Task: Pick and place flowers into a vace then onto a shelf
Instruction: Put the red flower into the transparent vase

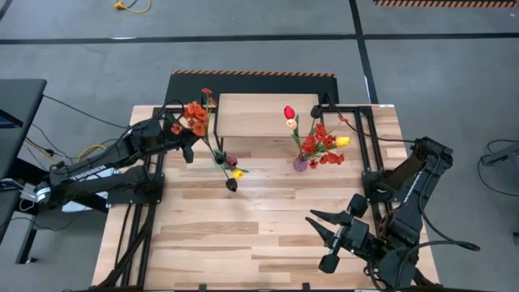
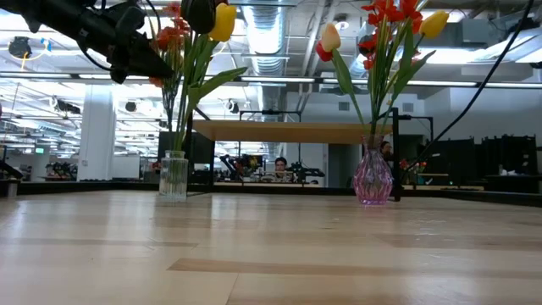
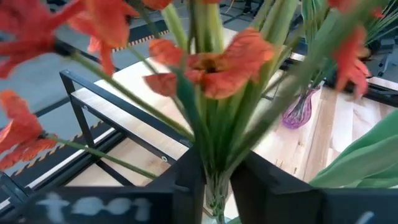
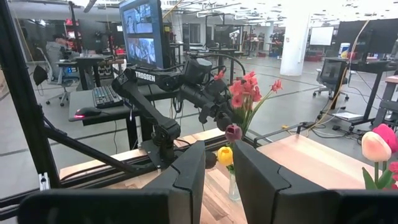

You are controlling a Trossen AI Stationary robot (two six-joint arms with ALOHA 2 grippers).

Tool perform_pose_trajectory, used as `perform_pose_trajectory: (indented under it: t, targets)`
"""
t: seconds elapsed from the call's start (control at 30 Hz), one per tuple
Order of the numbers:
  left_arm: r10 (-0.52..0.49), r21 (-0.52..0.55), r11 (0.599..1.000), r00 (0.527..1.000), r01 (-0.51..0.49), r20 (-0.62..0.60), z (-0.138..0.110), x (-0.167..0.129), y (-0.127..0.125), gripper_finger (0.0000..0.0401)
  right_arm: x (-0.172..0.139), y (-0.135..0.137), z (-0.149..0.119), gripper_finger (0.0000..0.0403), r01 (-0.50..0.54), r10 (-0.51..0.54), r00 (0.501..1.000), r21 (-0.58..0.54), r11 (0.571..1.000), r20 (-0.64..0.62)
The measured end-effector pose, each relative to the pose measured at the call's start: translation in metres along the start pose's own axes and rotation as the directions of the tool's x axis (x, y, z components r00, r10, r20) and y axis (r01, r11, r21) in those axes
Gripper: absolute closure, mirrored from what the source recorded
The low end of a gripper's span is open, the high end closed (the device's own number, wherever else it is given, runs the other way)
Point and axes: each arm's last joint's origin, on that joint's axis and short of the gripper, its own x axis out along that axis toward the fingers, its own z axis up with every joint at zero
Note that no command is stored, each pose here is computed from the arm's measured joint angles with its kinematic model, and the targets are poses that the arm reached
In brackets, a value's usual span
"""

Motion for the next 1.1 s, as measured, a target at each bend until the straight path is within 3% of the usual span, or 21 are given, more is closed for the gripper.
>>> perform_pose_trajectory:
  t: [0.27, 0.5, 1.1]
  targets:
    - [0.009, -0.010, 1.000, 1.000, -0.010, -0.024, -0.0024, 0.0000, 0.0005, 0.0270, 0.0000, 0.0001, 0.0000, 0.0326, 0.000, 0.000, 1.000, 0.001, 1.000, 0.000]
    - [0.000, -0.028, 1.000, 0.999, -0.002, -0.047, -0.0045, -0.0001, 0.0004, 0.0228, 0.0000, 0.0001, 0.0000, 0.0326, 0.000, 0.000, 1.000, 0.002, 1.000, 0.000]
    - [-0.030, -0.065, 0.998, 0.991, 0.022, -0.132, -0.0047, -0.0064, -0.0007, 0.0218, 0.0000, 0.0002, 0.0001, 0.0326, 0.000, 0.000, 1.000, 0.004, 1.000, 0.000]
